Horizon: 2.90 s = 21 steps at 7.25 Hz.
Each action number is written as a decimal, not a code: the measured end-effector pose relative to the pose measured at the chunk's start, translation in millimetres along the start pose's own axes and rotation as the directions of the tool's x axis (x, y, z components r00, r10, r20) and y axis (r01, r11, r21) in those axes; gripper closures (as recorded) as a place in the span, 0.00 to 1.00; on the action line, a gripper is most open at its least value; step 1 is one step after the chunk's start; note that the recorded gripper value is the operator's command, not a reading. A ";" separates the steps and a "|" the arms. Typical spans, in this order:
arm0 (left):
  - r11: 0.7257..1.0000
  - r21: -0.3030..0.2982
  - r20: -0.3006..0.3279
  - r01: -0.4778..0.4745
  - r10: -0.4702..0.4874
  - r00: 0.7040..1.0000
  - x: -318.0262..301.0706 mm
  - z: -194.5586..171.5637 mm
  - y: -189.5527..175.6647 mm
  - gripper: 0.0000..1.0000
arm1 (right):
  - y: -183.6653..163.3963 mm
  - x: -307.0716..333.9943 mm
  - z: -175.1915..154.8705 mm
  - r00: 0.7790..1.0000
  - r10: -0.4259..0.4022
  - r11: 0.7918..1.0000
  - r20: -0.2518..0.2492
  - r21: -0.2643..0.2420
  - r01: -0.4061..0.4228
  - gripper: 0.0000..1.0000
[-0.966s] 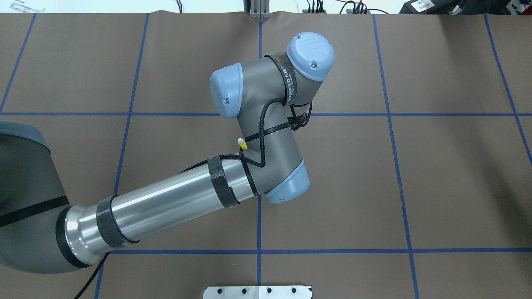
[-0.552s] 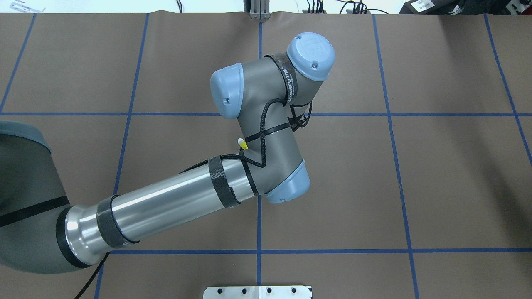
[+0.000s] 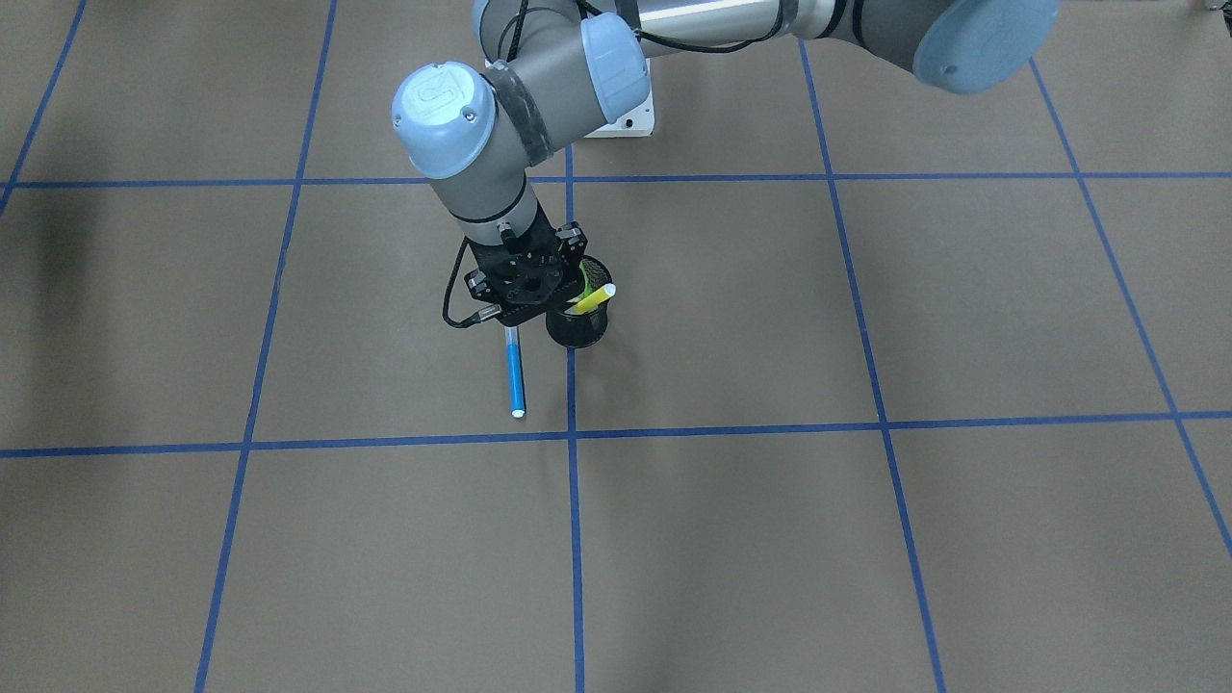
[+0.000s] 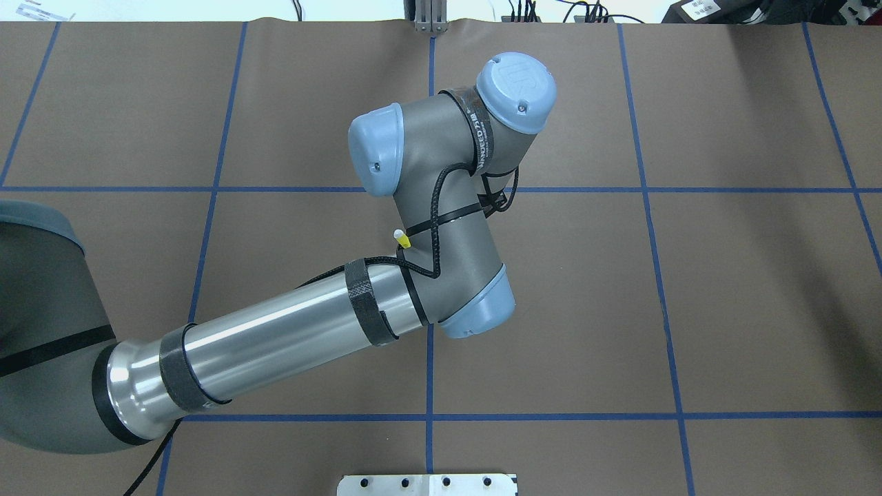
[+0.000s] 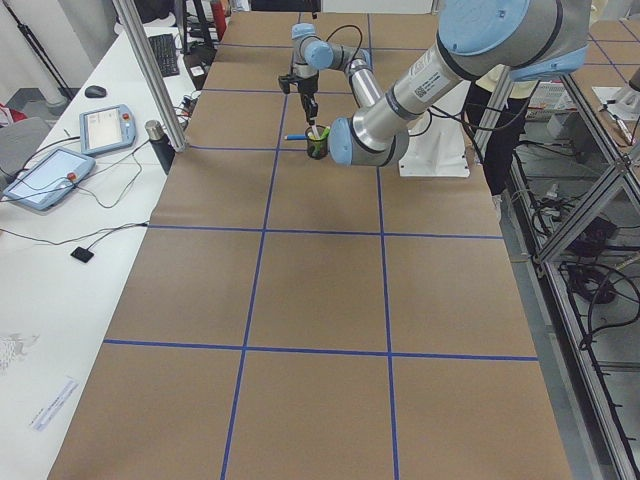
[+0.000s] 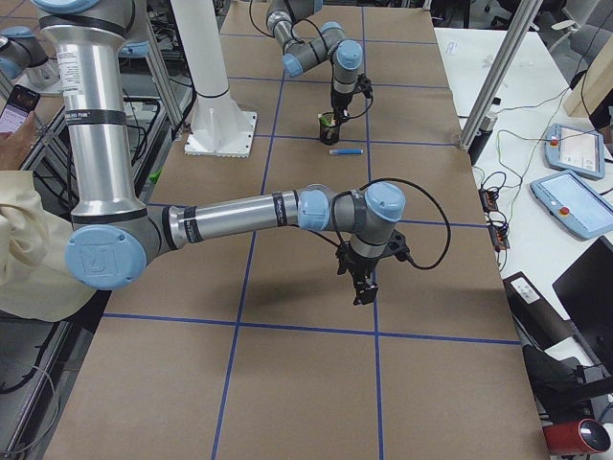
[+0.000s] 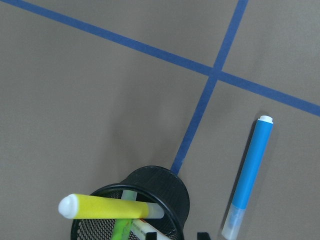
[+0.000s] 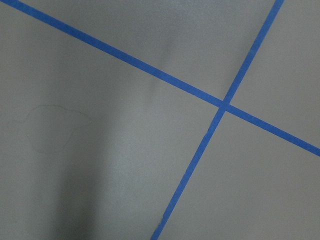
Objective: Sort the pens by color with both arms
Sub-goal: 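Lower the left gripper and grasp the red-capped white marker, then lift the red-capped marker out of the cup with the left gripper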
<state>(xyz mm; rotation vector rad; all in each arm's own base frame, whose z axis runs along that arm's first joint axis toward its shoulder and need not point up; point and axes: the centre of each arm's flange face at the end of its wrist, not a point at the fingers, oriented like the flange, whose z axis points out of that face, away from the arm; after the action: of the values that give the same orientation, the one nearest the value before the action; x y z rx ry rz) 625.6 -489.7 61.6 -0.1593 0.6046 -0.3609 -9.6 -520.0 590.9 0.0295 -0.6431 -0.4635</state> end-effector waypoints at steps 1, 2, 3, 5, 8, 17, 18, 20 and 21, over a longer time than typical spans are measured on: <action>1.000 0.001 0.001 0.001 -0.001 1.000 -0.6 -1.2 -0.1 0.86 | 0.3 0.6 -0.5 1.000 0.002 1.000 0.000 0.001 -0.002 0.01; 1.000 0.001 0.002 0.001 -0.001 1.000 -1.5 -3.5 0.5 0.96 | 0.8 1.3 -1.1 1.000 0.003 1.000 0.000 0.002 -0.003 0.01; 1.000 0.001 0.002 0.001 -0.001 1.000 -2.2 -5.7 1.7 1.00 | 0.9 1.8 -1.7 1.000 0.004 1.000 0.000 0.003 -0.004 0.01; 1.000 0.001 0.006 0.002 -0.002 1.000 -4.4 -8.4 2.7 1.00 | 0.8 2.0 -2.2 1.000 0.005 1.000 0.000 0.003 -0.005 0.01; 0.998 0.001 0.029 -0.058 0.058 0.998 -19.4 -33.8 7.6 1.00 | 0.1 1.8 -2.9 1.000 0.007 1.000 0.000 0.003 -0.007 0.01; 0.999 -0.014 -0.061 -0.035 0.034 0.998 -42.7 -150.3 -67.7 1.00 | -0.9 0.8 -2.8 1.000 0.008 1.000 0.013 0.007 -0.008 0.01; 0.999 -0.022 -0.076 -0.032 0.030 0.997 -39.2 -153.6 -71.3 1.00 | -0.5 1.1 -2.2 1.000 0.008 1.000 0.013 0.006 -0.008 0.01; 1.000 -0.006 -0.139 -0.025 0.023 0.990 -26.9 -149.6 -82.5 1.00 | -0.1 1.1 -1.4 1.000 0.010 1.000 0.013 0.006 -0.010 0.01; 1.000 0.019 -0.182 -0.016 0.019 0.983 -20.5 -146.4 -93.6 1.00 | -0.3 1.0 -1.4 1.000 0.010 1.000 0.013 0.006 -0.010 0.01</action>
<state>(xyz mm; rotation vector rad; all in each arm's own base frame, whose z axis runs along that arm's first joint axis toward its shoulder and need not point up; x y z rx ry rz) 498.3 -574.7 -23.3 -0.1048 0.7835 -0.3658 -8.1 -520.8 590.3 0.0286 -0.6574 -0.4525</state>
